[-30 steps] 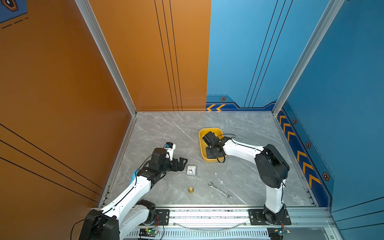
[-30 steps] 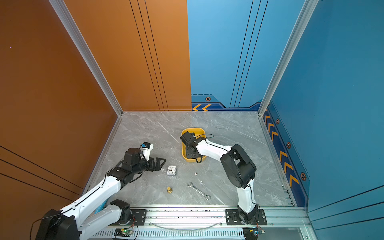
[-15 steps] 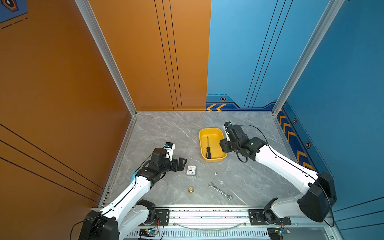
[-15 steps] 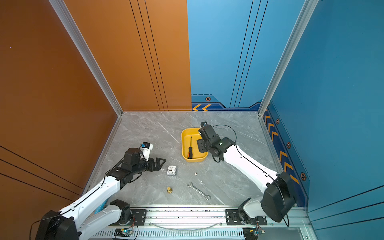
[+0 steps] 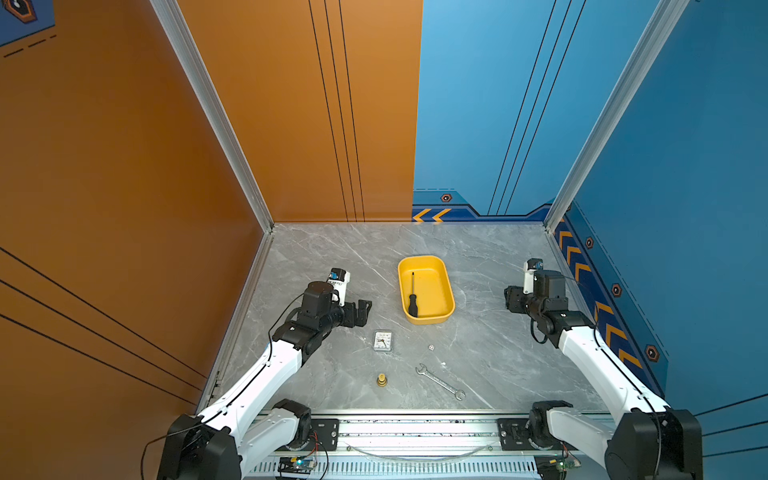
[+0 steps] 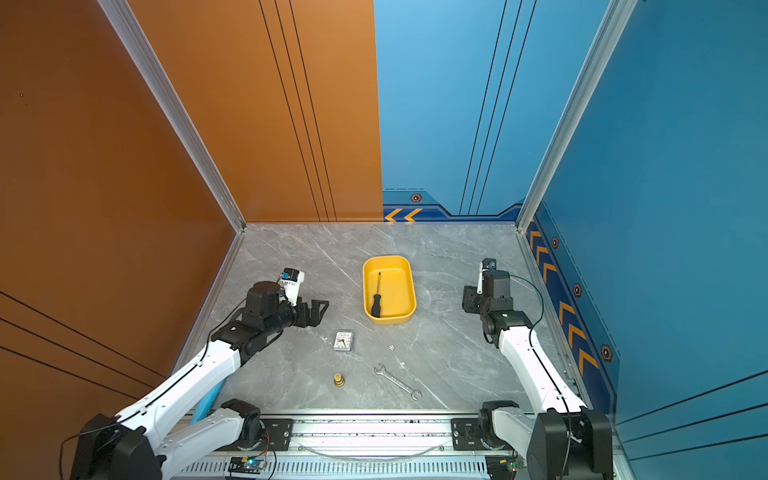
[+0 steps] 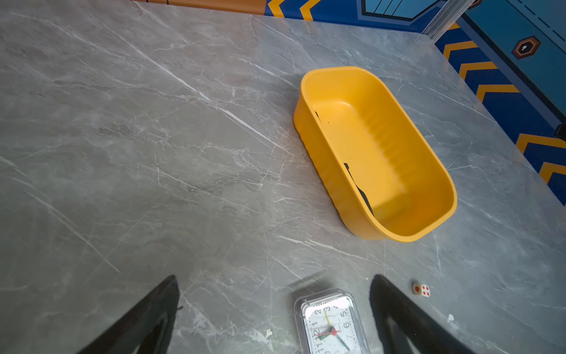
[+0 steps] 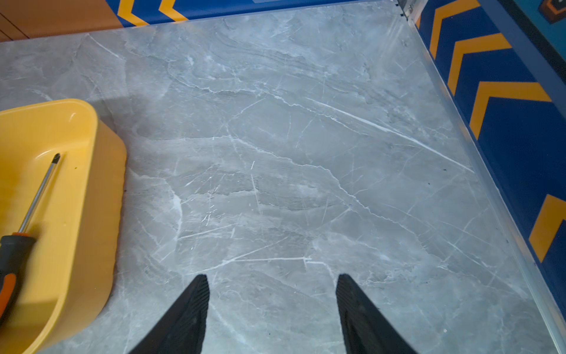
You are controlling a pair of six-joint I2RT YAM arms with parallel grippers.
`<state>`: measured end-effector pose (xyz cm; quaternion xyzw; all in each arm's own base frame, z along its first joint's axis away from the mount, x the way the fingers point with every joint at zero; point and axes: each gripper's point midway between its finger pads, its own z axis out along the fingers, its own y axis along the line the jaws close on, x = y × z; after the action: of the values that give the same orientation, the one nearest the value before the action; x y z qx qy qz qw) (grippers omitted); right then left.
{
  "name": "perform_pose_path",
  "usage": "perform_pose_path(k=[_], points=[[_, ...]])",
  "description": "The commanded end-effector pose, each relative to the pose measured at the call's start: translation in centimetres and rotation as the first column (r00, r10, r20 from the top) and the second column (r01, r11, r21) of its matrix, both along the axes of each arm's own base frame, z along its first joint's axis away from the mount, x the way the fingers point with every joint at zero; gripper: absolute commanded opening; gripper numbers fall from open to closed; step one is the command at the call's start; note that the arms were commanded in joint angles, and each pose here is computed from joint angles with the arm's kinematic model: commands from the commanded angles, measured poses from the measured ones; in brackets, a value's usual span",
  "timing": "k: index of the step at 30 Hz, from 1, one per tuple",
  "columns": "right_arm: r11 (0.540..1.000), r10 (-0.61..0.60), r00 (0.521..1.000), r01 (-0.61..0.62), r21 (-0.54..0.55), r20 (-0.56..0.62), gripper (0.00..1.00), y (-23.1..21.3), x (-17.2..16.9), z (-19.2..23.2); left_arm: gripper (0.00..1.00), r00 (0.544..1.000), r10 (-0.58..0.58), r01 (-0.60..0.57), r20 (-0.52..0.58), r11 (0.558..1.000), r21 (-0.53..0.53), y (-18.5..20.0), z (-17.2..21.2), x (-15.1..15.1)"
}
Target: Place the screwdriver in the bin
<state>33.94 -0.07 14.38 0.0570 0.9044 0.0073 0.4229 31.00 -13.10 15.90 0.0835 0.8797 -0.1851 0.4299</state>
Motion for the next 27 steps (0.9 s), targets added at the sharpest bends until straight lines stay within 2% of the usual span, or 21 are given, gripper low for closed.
perform_pose_path(k=[1,5,13,20,27], points=[[1.0,0.023,0.992,-0.026,0.015,0.128,0.65,-0.2,2.0,1.0,0.98,0.994,0.004,-0.011,0.106,0.998,0.068,0.6,2.0,1.7],[1.0,0.012,0.983,-0.008,-0.025,0.182,0.65,-1.2,2.4,0.0,0.98,0.983,0.033,-0.057,0.18,0.99,0.127,1.7,2.7,2.5],[1.0,-0.005,0.958,0.004,0.006,0.288,0.65,-1.5,3.6,-1.3,0.98,0.929,0.141,-0.212,0.341,0.96,0.183,5.5,3.0,4.0],[1.0,-0.02,0.944,0.02,0.002,0.328,0.65,-1.8,4.3,-2.3,0.98,0.911,0.218,-0.289,0.35,0.943,0.166,8.9,1.3,5.3],[1.0,-0.015,0.93,0.019,-0.007,0.367,0.65,-1.6,4.6,-2.6,0.98,0.912,0.225,-0.288,0.342,0.947,0.145,9.8,-0.4,6.3]])
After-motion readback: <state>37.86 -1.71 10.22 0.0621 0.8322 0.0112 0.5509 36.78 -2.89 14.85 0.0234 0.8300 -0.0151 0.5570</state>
